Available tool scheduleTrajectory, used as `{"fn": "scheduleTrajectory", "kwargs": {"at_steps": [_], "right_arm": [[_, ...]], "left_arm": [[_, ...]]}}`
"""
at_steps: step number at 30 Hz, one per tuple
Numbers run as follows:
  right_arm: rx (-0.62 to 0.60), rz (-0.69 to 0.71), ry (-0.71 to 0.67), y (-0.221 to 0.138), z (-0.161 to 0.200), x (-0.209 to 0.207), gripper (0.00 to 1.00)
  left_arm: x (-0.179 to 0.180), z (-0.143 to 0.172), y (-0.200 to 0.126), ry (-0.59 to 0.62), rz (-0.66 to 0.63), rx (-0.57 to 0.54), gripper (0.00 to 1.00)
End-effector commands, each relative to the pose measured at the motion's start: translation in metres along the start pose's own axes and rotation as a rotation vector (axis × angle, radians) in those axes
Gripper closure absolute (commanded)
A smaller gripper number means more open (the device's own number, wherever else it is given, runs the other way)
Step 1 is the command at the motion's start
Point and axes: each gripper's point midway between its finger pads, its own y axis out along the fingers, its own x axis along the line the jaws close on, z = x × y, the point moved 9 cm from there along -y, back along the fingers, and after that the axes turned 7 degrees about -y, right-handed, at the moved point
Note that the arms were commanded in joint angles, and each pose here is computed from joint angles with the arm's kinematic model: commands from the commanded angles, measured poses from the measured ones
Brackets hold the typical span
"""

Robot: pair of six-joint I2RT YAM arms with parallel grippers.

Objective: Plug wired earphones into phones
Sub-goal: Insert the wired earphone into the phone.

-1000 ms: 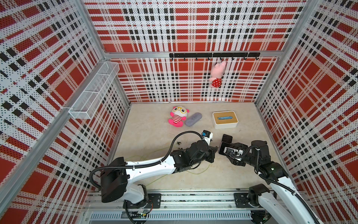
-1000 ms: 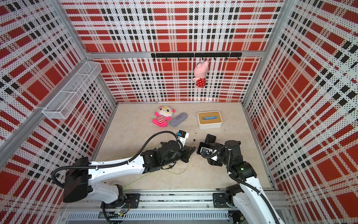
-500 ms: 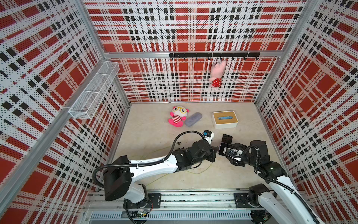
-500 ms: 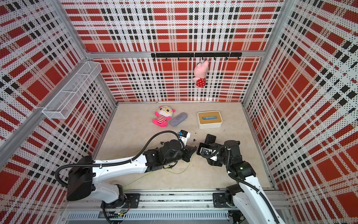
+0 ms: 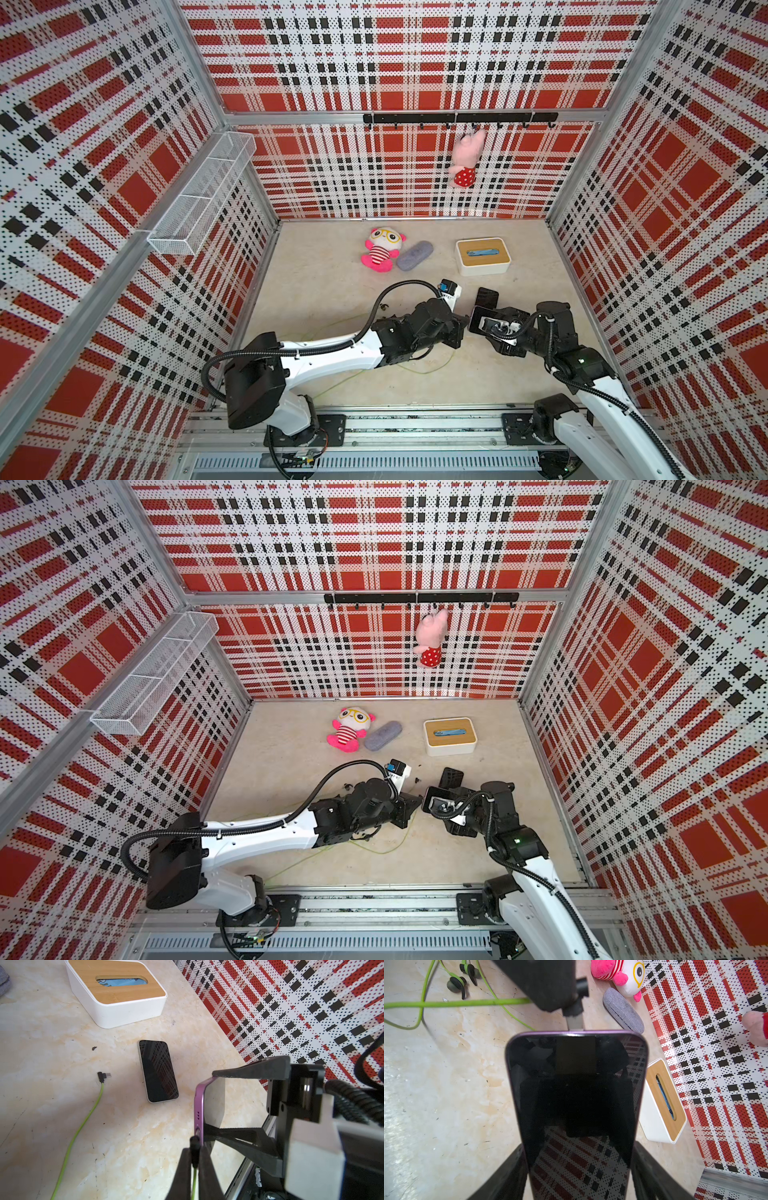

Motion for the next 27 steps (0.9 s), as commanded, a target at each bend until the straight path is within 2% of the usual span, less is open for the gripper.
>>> {"fn": "scheduleTrajectory", "kwargs": {"at_steps": [1, 7, 12, 19, 22, 27], "right_arm": [[-0.078, 0.064, -0.090, -0.008, -0.013, -0.012, 0.41], [-0.088, 0.067, -0.110, -0.011, -0.017, -0.015, 0.41], [-0.115, 0.070, -0.112, -0.014, -0.021, -0.016, 0.41], [-0.189, 0.086, -0.099, -0.020, -0.030, -0.017, 0.41], [-0.209, 0.087, -0.094, -0.023, -0.033, -0.018, 0.41], [-0.229, 0.082, -0.092, -0.027, -0.036, -0.018, 0.41]], "left_arm": [[-0.001, -0.002, -0.001, 0.018, 0.028, 0.042, 1.00], [-0.001, -0.001, 0.003, 0.001, 0.057, 0.079, 1.00], [-0.005, -0.002, 0.004, -0.017, 0.099, 0.073, 1.00], [-0.005, -0.001, 0.003, -0.024, 0.107, 0.068, 1.00], [-0.001, 0.000, 0.004, -0.015, 0.073, 0.074, 1.00], [-0.004, 0.002, 0.007, -0.030, 0.115, 0.072, 1.00]]}}
